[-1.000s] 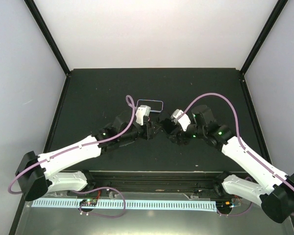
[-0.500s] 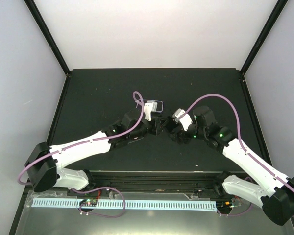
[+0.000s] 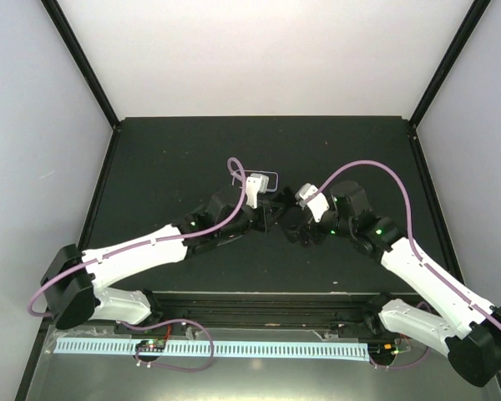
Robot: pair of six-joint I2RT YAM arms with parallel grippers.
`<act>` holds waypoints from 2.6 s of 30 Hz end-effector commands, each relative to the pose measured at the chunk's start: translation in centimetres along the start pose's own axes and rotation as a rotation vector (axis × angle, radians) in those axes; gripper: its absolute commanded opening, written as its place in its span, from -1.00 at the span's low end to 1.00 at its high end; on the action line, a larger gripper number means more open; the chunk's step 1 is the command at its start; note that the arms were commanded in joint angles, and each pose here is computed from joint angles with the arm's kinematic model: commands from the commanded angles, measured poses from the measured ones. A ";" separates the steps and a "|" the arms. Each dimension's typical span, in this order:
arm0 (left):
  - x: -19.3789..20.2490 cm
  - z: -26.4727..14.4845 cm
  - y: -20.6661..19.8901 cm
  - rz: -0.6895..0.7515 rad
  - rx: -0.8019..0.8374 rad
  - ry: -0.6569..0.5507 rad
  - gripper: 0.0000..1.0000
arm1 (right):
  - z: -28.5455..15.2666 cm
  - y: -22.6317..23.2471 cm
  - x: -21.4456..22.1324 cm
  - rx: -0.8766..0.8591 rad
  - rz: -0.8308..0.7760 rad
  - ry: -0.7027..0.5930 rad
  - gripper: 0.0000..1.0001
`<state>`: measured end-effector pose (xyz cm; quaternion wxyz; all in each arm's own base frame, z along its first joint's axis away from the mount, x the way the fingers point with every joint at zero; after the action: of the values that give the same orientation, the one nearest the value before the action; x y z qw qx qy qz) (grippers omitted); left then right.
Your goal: Take the phone out of the phone case
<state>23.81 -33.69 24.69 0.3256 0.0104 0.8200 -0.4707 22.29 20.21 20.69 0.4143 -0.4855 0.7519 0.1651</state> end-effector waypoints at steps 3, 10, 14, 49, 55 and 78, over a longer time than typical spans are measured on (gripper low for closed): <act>-3.9 -5.8 -3.3 0.260 0.046 -0.089 -0.97 | -2.8 1.2 -3.9 -0.076 -0.051 -0.136 0.99; -0.7 -11.7 -4.3 0.585 0.182 0.096 -0.97 | -5.4 4.7 -5.8 -0.317 -0.118 -0.179 0.94; 1.5 -14.5 -5.9 0.701 0.350 0.158 -0.97 | -5.9 7.0 -6.4 -0.497 -0.165 -0.233 0.73; 0.4 -16.9 -5.4 0.679 0.550 0.077 -0.08 | -5.1 9.7 -12.0 -0.742 -0.226 -0.276 -0.99; 0.6 -16.7 -5.4 0.673 0.566 0.098 -0.25 | -4.8 9.6 -12.0 -0.732 -0.213 -0.262 -0.99; 1.1 -15.5 -4.9 0.623 0.571 0.167 -0.97 | -5.3 9.1 -12.6 -0.686 -0.230 -0.270 -0.99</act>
<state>14.08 -24.44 32.73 0.3746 0.3602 0.6591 -0.5437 14.22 28.09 29.26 0.2930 -0.6507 0.5642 0.4153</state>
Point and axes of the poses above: each gripper's point midway between its finger pads, its own z axis out along the fingers, its own y axis along the line the jaws close on, x = y × z, the point moved 2 cm from there along -z, back along the fingers, and after that the axes turned 12 degrees about -z, right-handed, at the moved point
